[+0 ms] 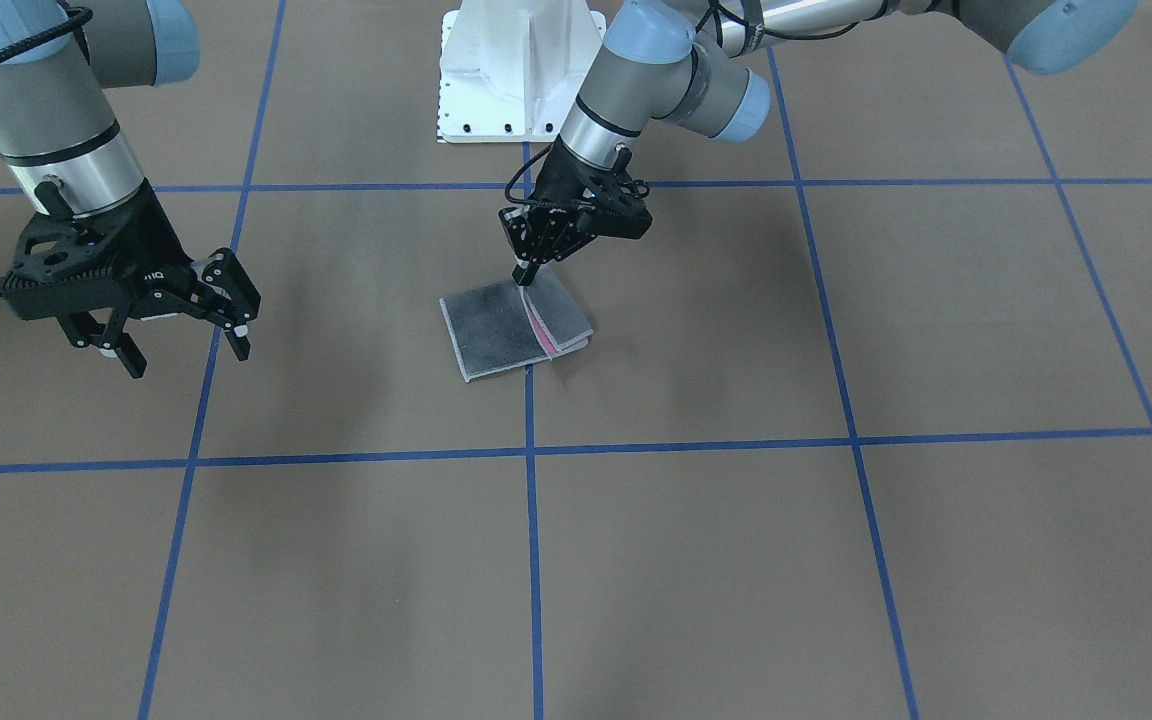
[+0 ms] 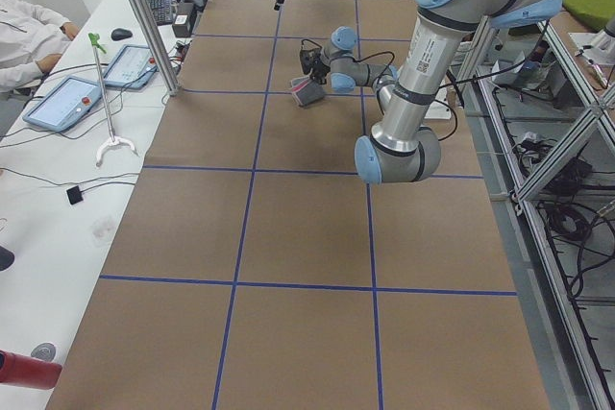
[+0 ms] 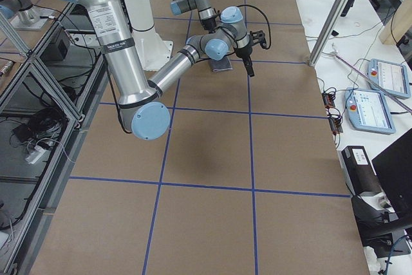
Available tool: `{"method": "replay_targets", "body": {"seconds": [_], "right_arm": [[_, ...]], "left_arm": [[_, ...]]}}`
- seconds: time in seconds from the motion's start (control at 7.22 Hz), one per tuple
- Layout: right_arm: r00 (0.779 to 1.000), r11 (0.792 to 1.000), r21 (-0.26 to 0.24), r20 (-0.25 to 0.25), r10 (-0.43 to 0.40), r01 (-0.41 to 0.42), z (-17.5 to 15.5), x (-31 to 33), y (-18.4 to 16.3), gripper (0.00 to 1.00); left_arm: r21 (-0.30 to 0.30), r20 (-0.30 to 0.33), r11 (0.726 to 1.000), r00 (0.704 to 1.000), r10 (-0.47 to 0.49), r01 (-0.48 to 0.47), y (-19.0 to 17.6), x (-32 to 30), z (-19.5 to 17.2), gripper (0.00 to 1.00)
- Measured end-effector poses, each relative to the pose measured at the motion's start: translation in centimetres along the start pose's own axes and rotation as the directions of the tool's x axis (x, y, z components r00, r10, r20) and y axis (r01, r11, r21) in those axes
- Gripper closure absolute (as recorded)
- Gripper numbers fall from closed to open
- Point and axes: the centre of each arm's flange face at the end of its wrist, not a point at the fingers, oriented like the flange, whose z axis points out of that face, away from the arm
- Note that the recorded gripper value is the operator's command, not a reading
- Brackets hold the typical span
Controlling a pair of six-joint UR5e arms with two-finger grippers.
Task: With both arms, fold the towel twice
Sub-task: 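Lift the strip end with the left gripper and fold it over onto the other end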
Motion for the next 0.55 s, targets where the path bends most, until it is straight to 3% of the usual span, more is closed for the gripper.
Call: {"method": "replay_targets", "body": {"seconds": [0.55], "right_arm": [[1.000, 1.000, 0.000, 0.000, 0.001, -0.001, 0.0, 0.0, 0.0, 0.00]], "left_arm": [[0.010, -0.006, 1.000, 1.000, 0.002, -0.001, 0.3, 2.5, 1.5, 1.00]]}}
